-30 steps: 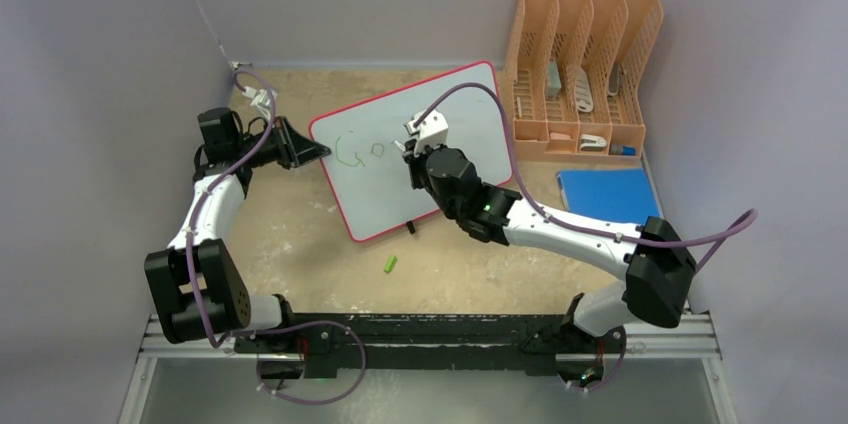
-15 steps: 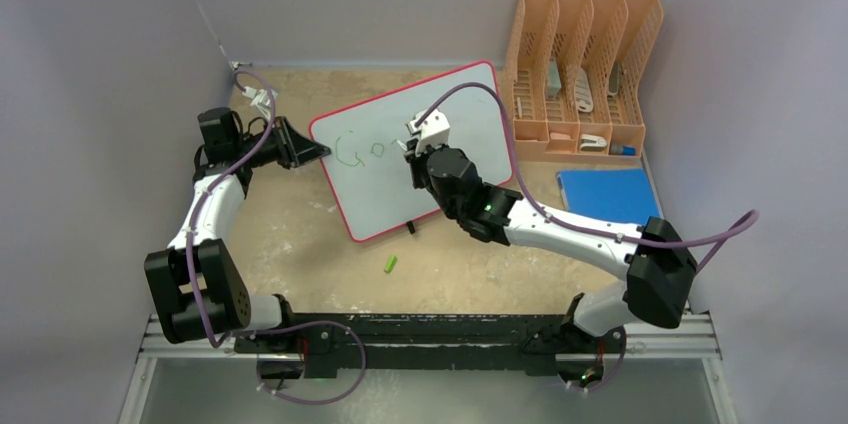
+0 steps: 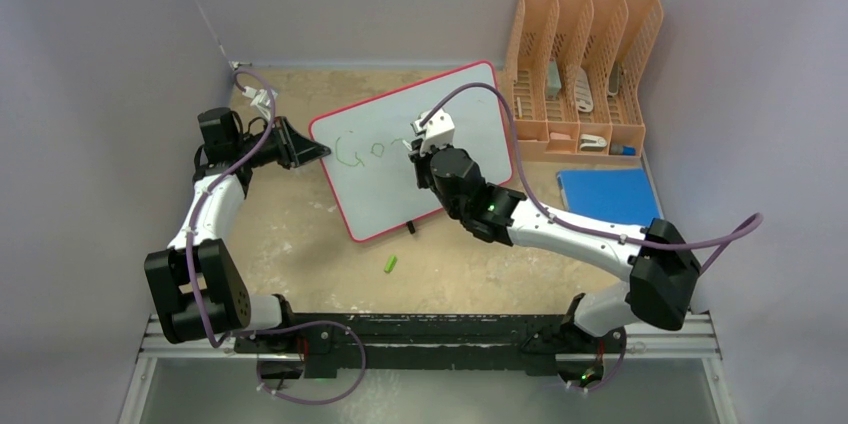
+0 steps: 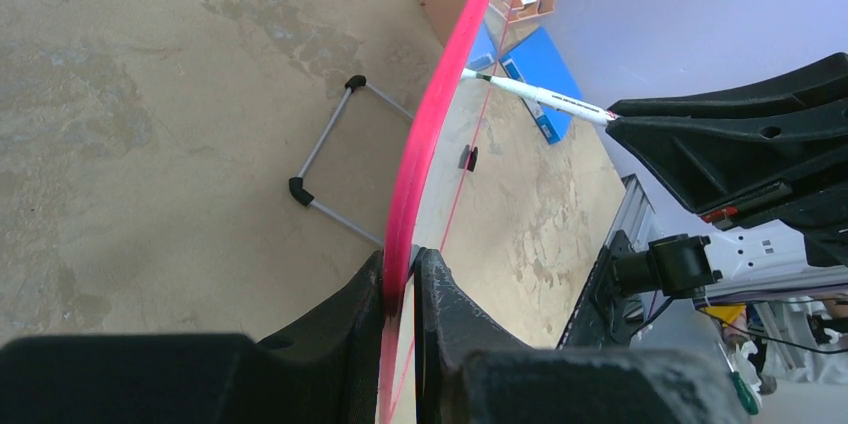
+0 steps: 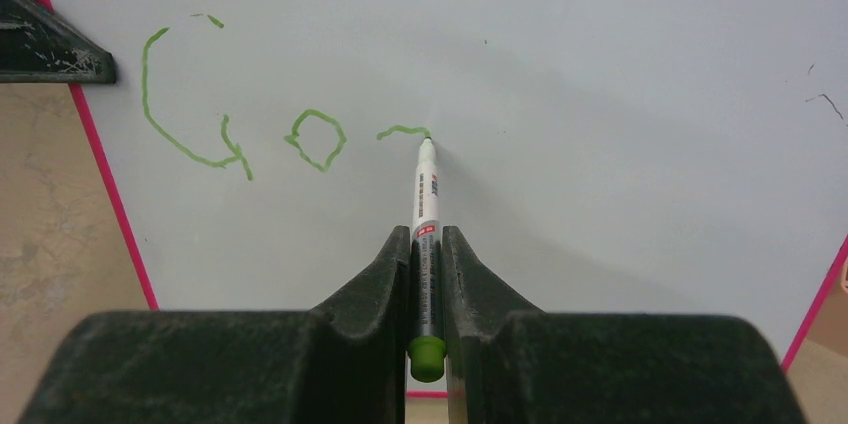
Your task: Write a sentence on the whiteboard
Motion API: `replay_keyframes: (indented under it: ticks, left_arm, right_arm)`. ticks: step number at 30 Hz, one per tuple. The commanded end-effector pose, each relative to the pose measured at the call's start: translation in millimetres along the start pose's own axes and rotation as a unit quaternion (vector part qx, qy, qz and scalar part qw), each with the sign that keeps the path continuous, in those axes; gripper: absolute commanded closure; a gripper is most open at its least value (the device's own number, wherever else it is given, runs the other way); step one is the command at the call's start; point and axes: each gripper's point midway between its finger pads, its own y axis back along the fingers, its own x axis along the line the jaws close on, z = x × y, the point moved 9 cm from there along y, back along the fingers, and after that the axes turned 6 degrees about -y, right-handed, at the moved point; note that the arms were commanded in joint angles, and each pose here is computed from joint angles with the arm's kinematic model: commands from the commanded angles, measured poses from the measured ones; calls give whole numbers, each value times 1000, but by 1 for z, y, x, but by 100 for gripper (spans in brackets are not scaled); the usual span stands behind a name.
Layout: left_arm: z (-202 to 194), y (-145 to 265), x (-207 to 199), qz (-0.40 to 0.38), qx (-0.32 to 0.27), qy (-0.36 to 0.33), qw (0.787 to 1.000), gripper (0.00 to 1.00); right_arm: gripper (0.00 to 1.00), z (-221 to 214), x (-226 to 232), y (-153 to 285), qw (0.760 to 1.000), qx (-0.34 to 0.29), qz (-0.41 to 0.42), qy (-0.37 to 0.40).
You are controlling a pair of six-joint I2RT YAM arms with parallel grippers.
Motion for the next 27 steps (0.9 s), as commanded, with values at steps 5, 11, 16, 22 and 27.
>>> replay_keyframes:
  ticks: [5, 11, 16, 22, 27]
  left_arm:
    - [-1, -5, -1, 13, 7, -8, 1000, 100]
    - [-2, -5, -1, 12, 7, -8, 1000, 100]
    - [-1, -5, -1, 12, 7, -8, 1000, 100]
    - [-2, -5, -1, 11, 7, -7, 1000, 100]
    - [-1, -5, -1, 10, 7, -7, 1000, 100]
  right_arm:
    - [100, 1, -7, 7, 1000, -1, -14, -10]
    - [100, 0, -8, 9, 1000, 3, -10, -10]
    - [100, 0, -5, 11, 1000, 7, 6, -7]
    - [100, -2, -1, 11, 1000, 13, 20, -1]
    - [100, 0, 3, 11, 999, 12, 32, 1]
